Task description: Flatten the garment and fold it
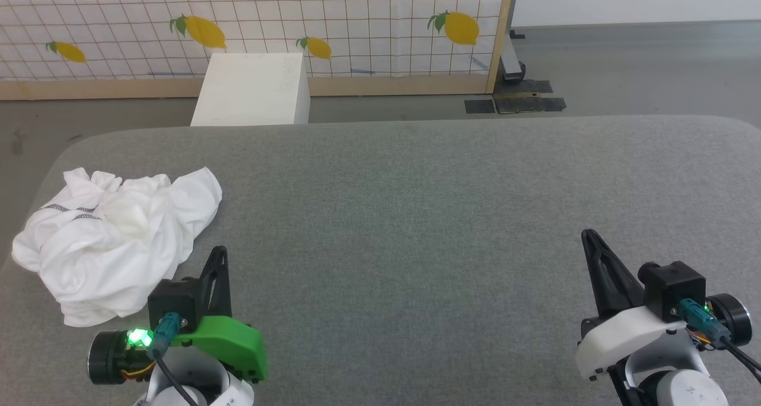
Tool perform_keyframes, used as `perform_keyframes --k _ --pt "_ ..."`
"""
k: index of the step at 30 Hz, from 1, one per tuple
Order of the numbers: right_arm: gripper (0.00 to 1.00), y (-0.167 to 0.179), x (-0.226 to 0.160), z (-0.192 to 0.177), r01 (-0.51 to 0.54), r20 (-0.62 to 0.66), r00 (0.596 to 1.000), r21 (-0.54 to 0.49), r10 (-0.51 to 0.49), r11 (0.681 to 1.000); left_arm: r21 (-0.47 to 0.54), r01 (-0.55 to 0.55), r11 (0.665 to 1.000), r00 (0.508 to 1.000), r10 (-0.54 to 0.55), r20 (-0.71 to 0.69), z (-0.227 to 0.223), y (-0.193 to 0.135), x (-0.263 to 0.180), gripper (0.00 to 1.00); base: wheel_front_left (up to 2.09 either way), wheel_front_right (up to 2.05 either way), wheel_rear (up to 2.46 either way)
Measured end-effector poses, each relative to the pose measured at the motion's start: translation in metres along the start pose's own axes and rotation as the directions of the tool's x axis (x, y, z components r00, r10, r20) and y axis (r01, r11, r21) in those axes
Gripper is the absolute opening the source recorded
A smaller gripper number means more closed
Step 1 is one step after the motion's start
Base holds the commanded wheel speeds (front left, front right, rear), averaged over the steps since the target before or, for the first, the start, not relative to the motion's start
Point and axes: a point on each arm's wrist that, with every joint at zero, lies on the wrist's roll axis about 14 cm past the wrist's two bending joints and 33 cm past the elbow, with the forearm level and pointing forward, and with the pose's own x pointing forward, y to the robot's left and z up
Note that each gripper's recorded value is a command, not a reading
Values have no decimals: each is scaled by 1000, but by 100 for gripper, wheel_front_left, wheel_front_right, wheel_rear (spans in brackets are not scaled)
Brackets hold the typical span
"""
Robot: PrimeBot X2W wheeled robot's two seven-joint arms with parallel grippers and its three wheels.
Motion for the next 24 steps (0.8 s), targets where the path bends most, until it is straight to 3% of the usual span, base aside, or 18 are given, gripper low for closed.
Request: perform_keyframes --k 24 --pt "0 0 0 0 0 0 1000 0 0 1000 0 0 1000 1000 0 0 0 0 0 0 0 0 0"
